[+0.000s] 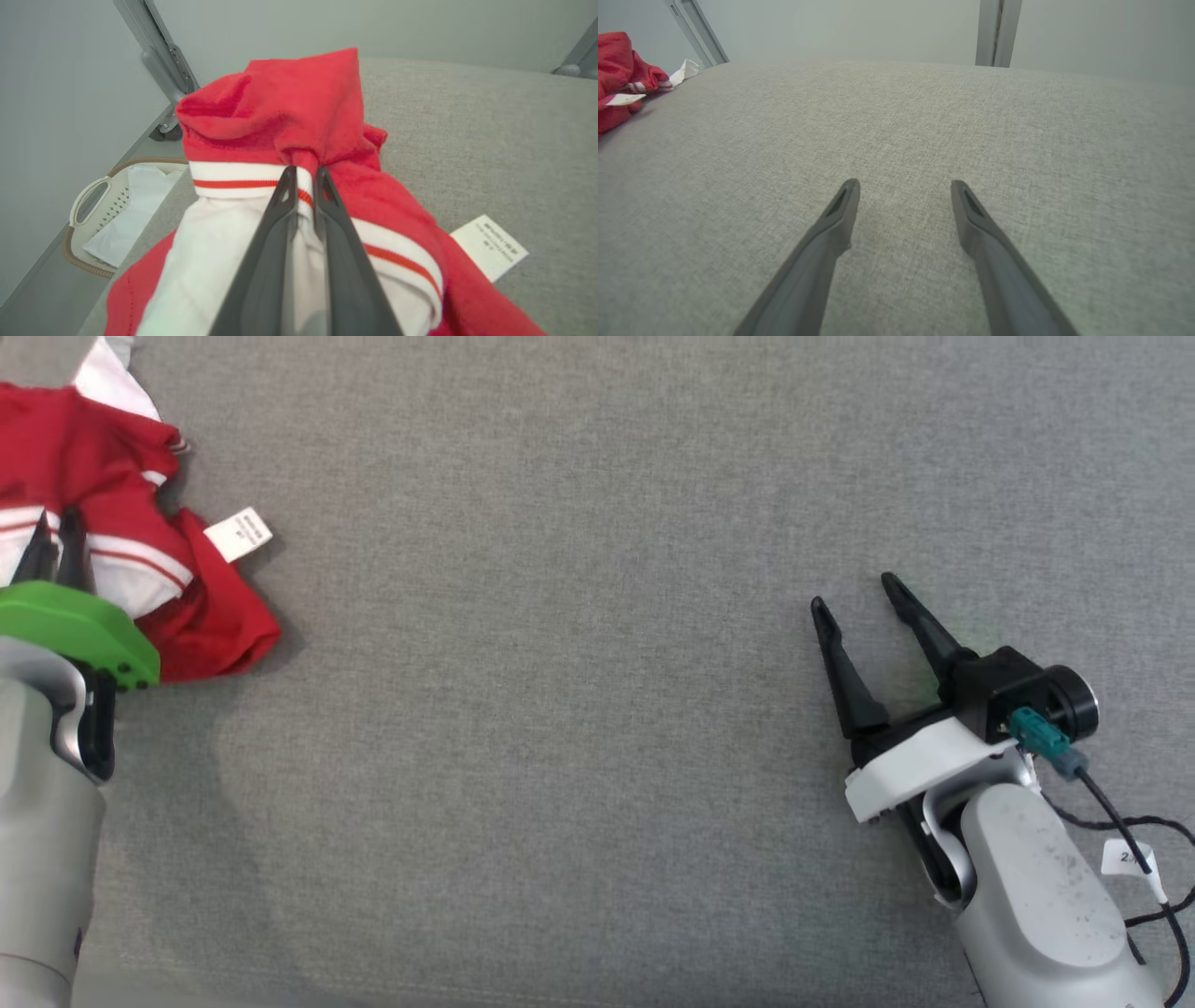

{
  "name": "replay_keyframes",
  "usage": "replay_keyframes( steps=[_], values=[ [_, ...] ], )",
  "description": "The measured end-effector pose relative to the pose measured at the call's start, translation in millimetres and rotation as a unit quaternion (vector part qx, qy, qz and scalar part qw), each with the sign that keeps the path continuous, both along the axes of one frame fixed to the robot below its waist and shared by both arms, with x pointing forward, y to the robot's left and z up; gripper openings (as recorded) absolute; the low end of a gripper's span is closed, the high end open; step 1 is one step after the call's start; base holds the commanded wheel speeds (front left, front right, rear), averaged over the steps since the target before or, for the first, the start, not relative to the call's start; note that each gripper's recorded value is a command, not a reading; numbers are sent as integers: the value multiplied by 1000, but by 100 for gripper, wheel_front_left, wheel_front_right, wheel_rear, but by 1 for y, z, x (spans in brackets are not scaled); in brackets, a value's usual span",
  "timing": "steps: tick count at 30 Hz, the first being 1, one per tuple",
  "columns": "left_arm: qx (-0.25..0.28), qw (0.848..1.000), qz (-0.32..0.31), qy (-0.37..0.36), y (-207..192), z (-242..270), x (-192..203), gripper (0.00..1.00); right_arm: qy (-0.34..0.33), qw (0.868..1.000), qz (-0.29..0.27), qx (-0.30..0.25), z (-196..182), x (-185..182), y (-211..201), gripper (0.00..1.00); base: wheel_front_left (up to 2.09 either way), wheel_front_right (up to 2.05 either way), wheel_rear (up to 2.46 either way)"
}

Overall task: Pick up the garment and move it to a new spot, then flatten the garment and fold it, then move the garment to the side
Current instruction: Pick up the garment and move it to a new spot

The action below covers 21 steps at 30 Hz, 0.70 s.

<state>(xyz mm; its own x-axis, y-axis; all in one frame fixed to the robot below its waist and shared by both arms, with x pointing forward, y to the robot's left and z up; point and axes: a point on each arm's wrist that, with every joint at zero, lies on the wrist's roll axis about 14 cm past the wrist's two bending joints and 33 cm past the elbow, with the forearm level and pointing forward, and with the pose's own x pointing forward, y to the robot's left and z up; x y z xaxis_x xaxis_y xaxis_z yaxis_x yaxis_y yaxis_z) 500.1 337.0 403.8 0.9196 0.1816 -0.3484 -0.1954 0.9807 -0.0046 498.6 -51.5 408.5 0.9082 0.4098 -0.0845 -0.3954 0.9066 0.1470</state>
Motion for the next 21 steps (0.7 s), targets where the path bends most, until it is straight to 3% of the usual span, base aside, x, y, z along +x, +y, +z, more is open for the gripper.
replay_keyframes(
  steps=[4,8,14,21],
  values=[
    [17,995,-34,-93,-19,63,27,0,-3,1000,-7,7,12,-10,-2,100,0,0,0],
    [20,980,-86,-180,-61,117,37,0,-11,1000,-17,14,26,-20,-7,100,0,0,0],
    [-30,953,-184,-237,-162,139,38,0,-24,998,-51,7,43,-34,-35,100,0,0,0],
    [-106,917,-303,-237,-288,138,26,0,-26,994,-102,8,53,-53,-74,100,0,0,0]
  ],
)
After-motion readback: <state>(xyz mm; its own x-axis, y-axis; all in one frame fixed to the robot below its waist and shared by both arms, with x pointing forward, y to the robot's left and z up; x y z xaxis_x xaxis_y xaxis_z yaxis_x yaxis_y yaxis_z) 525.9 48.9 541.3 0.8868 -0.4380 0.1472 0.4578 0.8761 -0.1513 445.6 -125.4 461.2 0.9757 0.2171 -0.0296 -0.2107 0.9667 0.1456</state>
